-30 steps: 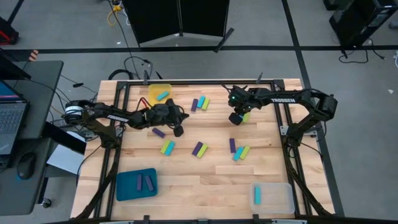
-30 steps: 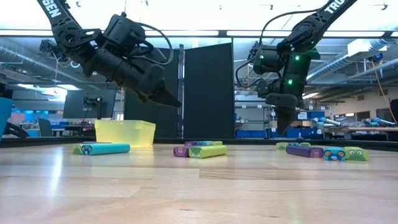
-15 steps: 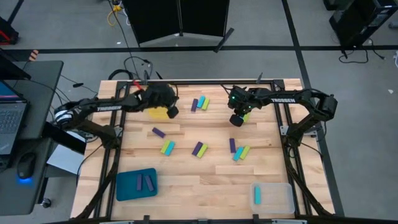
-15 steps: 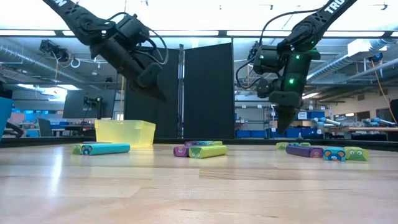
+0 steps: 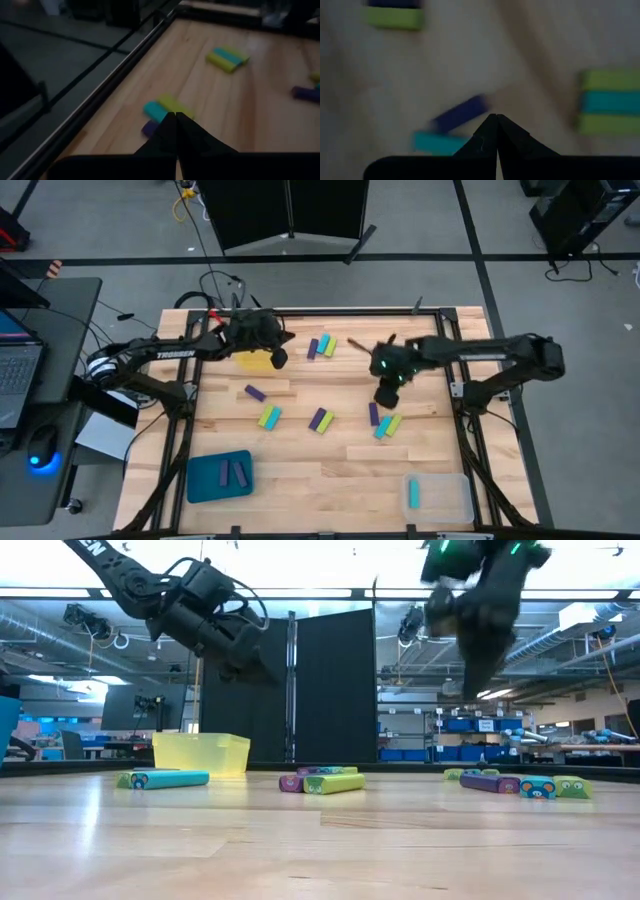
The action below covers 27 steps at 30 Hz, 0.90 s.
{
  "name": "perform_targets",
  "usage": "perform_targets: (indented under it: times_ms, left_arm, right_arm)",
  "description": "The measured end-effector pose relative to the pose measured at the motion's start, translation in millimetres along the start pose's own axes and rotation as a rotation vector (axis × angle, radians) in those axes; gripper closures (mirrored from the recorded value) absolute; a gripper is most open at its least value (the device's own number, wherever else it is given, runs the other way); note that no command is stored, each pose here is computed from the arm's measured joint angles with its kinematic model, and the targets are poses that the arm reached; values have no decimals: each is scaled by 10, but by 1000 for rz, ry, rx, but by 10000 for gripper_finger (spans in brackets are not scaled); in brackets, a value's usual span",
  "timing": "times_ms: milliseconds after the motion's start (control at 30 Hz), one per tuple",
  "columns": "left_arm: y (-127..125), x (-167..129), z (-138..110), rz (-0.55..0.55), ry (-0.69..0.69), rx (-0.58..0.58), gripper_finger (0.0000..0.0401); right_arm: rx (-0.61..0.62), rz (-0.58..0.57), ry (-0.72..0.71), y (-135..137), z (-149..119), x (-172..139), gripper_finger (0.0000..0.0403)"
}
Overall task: Sort blocks
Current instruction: Put the blue block into the yellow bin
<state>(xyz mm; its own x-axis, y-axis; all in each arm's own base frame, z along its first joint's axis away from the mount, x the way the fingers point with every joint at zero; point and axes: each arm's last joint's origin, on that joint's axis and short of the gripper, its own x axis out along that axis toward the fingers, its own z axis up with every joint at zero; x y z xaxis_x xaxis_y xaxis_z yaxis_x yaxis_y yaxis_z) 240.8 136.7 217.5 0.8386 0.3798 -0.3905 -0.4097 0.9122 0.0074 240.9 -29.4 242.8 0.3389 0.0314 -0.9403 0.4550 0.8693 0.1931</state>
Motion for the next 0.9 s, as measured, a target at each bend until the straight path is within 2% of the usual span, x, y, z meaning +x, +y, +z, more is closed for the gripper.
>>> perform_targets:
  times_ms: [200,433,700,900]
  left_arm:
    - [-103,4,-39,-43,-32,10,396]
    - [-164,3,-103,-60,-28,21,396]
    - [-165,-6,-155,-56,-53,4,396]
    - [-164,-5,-156,-54,-53,24,396]
  right_arm:
    - [214,99,52,639,-381,-204,390]
    - [460,197,187,1366,-852,-355,389]
    - [761,146,360,1930,-1369,-276,380]
    - [886,90,402,2167,-1599,-3,351]
